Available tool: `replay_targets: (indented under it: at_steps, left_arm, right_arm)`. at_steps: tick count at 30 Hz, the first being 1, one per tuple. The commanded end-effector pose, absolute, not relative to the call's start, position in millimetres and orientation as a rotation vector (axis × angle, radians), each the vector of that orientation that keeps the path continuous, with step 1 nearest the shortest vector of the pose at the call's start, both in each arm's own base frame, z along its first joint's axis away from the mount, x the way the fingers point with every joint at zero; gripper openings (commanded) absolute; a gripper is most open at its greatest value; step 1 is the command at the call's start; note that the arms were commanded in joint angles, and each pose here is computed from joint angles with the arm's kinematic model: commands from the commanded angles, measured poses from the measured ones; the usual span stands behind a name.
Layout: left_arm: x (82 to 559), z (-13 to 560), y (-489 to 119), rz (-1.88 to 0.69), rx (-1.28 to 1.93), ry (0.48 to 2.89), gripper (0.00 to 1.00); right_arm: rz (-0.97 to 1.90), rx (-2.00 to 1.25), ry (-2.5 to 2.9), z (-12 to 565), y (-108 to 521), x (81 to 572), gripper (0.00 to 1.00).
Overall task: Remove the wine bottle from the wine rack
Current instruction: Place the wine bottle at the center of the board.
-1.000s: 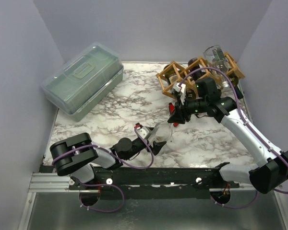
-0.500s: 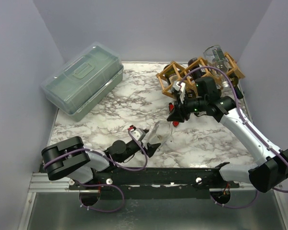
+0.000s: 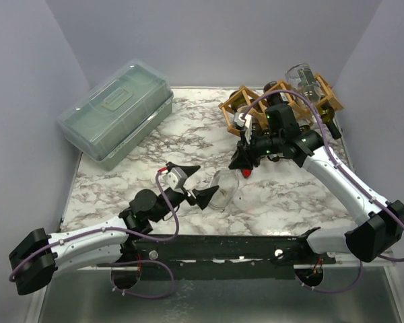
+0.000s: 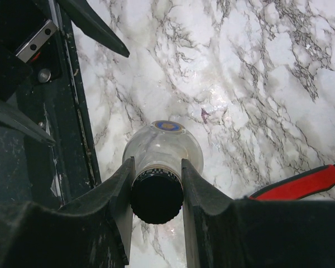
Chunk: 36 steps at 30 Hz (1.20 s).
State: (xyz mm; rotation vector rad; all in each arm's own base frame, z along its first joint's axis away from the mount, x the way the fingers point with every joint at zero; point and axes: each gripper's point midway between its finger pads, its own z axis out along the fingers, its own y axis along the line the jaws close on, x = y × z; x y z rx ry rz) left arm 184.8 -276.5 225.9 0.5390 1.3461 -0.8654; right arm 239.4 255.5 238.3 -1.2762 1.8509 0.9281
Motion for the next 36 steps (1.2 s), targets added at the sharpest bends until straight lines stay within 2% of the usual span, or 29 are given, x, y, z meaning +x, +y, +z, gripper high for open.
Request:
replay_targets:
  at_steps: [1,9,17,36]
  left_arm:
    - [182,212,-288,-0.851,0.671,1.443,0.99]
    - [209,227,-314,-0.703,0.788,1.365,0.96]
    - [234,236,-336,-0.667,0.730,1.349,0.93]
    - [258,233,-356,-0.677,0.614,1.367,0.68]
  right_arm:
    - [0.897,-1.275,1.785,256,263,249,0.00]
    - [0.901,-1.259,1.822,249,266,249,0.00]
    - [0.912,-1.258,1.827,247,268,248,0.00]
    - [0.934,-1.244,1.842,242,269,246,0.00]
